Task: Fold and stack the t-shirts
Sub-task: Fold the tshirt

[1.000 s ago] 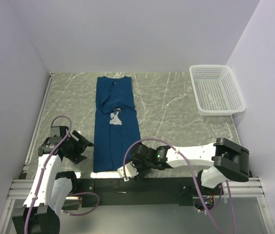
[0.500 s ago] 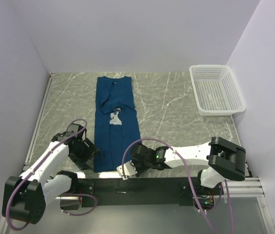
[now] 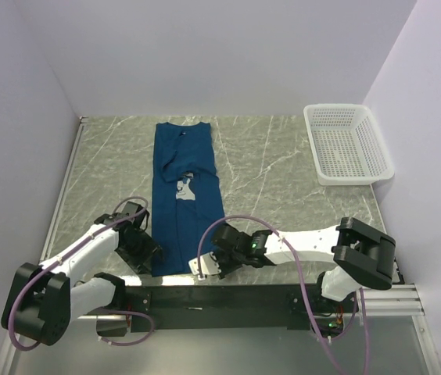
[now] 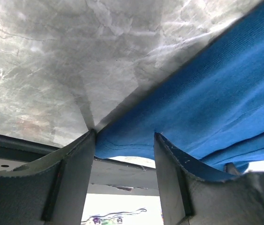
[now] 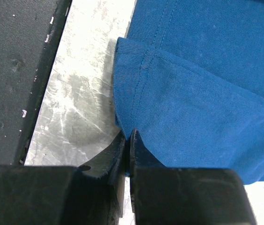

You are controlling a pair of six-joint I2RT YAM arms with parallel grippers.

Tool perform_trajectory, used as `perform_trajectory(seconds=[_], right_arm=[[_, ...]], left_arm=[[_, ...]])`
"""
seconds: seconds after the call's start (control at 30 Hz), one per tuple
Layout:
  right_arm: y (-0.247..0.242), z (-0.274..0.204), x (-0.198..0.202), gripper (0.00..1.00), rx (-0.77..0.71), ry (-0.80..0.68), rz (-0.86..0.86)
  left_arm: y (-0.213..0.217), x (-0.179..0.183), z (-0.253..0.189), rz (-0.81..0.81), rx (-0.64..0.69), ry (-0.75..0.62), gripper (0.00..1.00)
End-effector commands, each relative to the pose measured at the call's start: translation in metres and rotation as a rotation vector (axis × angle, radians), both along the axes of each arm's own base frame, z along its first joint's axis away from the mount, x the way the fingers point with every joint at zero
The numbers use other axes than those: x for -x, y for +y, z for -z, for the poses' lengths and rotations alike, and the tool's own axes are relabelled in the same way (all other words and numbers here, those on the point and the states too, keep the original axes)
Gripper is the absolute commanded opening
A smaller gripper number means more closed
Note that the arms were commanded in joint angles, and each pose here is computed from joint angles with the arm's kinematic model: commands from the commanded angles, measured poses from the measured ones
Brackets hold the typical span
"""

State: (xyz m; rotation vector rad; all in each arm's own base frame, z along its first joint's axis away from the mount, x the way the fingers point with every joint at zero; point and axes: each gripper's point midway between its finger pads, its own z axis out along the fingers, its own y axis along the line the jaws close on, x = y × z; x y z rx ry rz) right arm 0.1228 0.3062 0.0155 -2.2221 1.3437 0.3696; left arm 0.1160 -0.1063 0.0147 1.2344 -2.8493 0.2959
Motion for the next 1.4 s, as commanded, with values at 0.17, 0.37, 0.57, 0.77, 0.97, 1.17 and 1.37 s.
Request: perform_trajectory(seconds=[0.17, 0.37, 0.57, 0.77, 0.97, 1.17, 1.37], right_arm=[[0.003, -0.015, -0.004, 0.0, -0.028, 0.036, 0.031], [0.001, -0.019, -0.005, 0.0, -0.042, 0.056, 0.044], [0.002, -0.024, -0.005, 0.0, -0.055, 0.073, 0.047], [0.0, -0.042, -0.011, 0.0, -0.085, 0.141, 0.065], [0.004, -0.072, -0.044, 0.0, -0.127, 0.168, 0.127], [0.002, -0.093, -0.125, 0.0, -0.186, 0.114, 0.316], [0.016, -0.105, -0.196, 0.0, -0.228, 0.116, 0.475]], left_arm=[[0.002, 0.006, 0.001, 0.037, -0.045, 0.022, 0.52], [-0.001, 0.007, 0.003, 0.083, -0.052, 0.04, 0.2], [-0.012, 0.0, 0.001, 0.128, 0.004, 0.008, 0.04], [-0.035, -0.025, -0.036, 0.212, 0.124, -0.124, 0.01], [-0.054, -0.055, -0.059, 0.248, 0.2, -0.196, 0.0], [-0.043, -0.118, -0.08, 0.171, 0.217, -0.311, 0.0], [-0.018, -0.198, -0.103, 0.056, 0.252, -0.441, 0.0]])
